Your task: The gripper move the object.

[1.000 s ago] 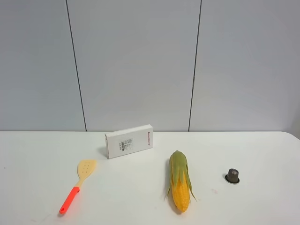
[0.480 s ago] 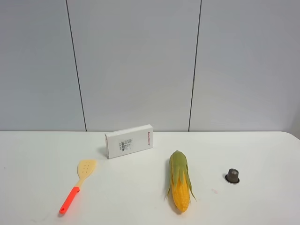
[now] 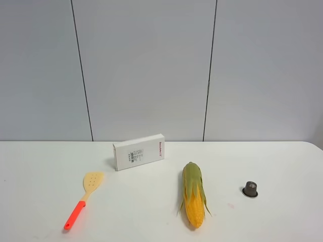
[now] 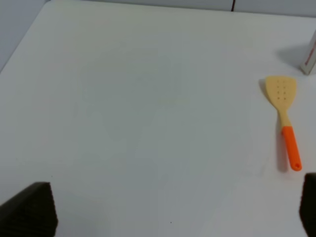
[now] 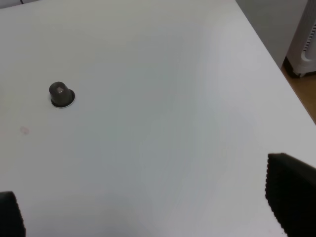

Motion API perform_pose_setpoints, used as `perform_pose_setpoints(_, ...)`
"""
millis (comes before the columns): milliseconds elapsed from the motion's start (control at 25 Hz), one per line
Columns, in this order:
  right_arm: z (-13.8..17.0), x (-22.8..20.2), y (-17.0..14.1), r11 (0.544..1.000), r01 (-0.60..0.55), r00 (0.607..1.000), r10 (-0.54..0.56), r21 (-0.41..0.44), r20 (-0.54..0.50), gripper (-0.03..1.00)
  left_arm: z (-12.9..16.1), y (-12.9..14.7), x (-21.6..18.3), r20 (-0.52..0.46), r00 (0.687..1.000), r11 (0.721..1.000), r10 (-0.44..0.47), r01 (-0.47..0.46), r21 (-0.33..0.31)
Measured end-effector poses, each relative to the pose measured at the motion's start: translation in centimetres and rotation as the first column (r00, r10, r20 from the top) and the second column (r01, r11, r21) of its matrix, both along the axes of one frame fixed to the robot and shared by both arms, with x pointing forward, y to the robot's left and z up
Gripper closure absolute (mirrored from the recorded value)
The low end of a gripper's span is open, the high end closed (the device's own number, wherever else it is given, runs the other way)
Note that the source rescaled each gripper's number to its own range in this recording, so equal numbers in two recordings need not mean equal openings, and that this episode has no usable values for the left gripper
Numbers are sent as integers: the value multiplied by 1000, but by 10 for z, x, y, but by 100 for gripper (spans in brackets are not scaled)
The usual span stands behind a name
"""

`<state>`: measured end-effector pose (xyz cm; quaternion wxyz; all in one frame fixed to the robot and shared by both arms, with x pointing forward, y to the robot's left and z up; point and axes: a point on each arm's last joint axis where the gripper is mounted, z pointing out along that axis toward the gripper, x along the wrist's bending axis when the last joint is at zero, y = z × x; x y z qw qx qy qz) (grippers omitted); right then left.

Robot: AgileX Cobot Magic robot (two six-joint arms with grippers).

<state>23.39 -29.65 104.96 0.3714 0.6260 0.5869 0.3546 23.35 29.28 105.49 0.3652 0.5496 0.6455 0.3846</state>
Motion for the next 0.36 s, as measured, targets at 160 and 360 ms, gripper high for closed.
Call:
perform_pose_setpoints(160,0,0,0,1000,0,1000,0,1,0,-3,0,0,0,0,1000,1000,0,0,0)
perform_pose_setpoints(360,0,0,0,1000,0,1000,0,1,0,-3,0,0,0,0,1000,1000,0,0,0)
